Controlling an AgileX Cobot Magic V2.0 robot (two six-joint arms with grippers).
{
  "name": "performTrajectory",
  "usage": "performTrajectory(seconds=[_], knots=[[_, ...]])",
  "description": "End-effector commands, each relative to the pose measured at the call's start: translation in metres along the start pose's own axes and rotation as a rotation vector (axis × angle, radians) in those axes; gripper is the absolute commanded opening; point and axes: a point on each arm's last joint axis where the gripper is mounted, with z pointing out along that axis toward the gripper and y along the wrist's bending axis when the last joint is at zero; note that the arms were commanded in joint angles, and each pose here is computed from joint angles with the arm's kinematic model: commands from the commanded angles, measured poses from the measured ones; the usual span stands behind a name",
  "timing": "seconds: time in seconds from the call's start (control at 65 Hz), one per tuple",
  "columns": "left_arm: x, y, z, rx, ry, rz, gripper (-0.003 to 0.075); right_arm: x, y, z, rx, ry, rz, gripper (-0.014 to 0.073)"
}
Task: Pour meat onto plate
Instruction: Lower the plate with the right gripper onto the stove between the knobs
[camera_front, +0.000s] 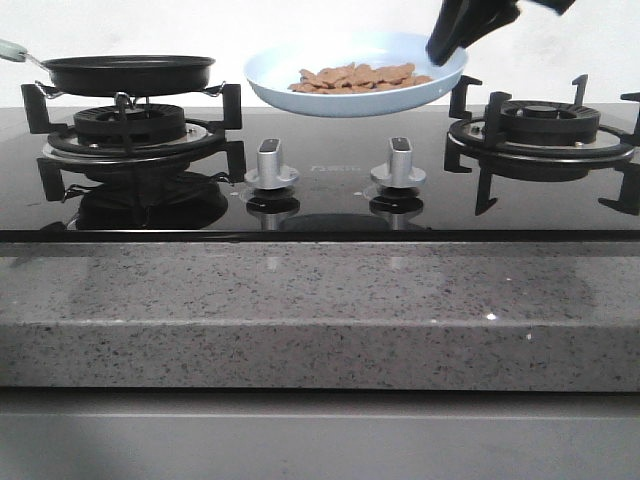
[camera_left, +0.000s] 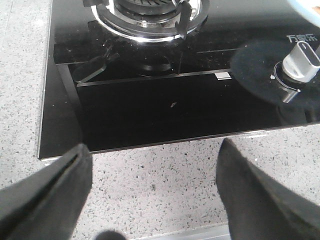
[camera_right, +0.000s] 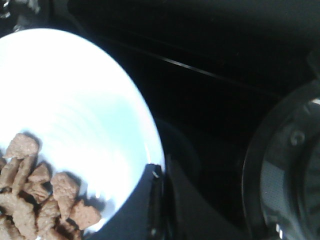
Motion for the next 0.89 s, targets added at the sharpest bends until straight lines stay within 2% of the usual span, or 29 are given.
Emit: performTrajectory(seconds=[0.0,0.4,0.492,0.6,0.677,0.877], knots=[[-0.013,-0.001,-0.006,0.002,-0.099,-0.015,0.0514,-0.025,0.005,-0.020,-0.030,-0.125,0.001,-0.0113],[-0.014,-0.003,-0.006,0.021,-0.103,-0.038,0.0514,-0.030,-0.011,0.033,-0.073,-0.091,0.052,-0.0099],[-0.014,-0.003,-0.006,0.021,-0.103,-0.038,0.0514,-0.029,-0.013,0.036,-0.071,-0.086,0.054,-0.0011],[-0.014,-0.003,-0.006,0.021,-0.103,-0.038,0.0514,-0.029,-0.013,0.036,-0.069,-0.091,0.054,0.0211],[-0.014,-0.003,-0.006,0.021,-0.103,-0.038,0.0514,-0.030,-0.014,0.036,-0.062,-0.100,0.052,0.0324],[-0.014,-0.003,-0.006,0.021,-0.103,-0.038,0.0514,-0.036,-0.005,0.012,-0.069,-0.118,0.027,0.0347]])
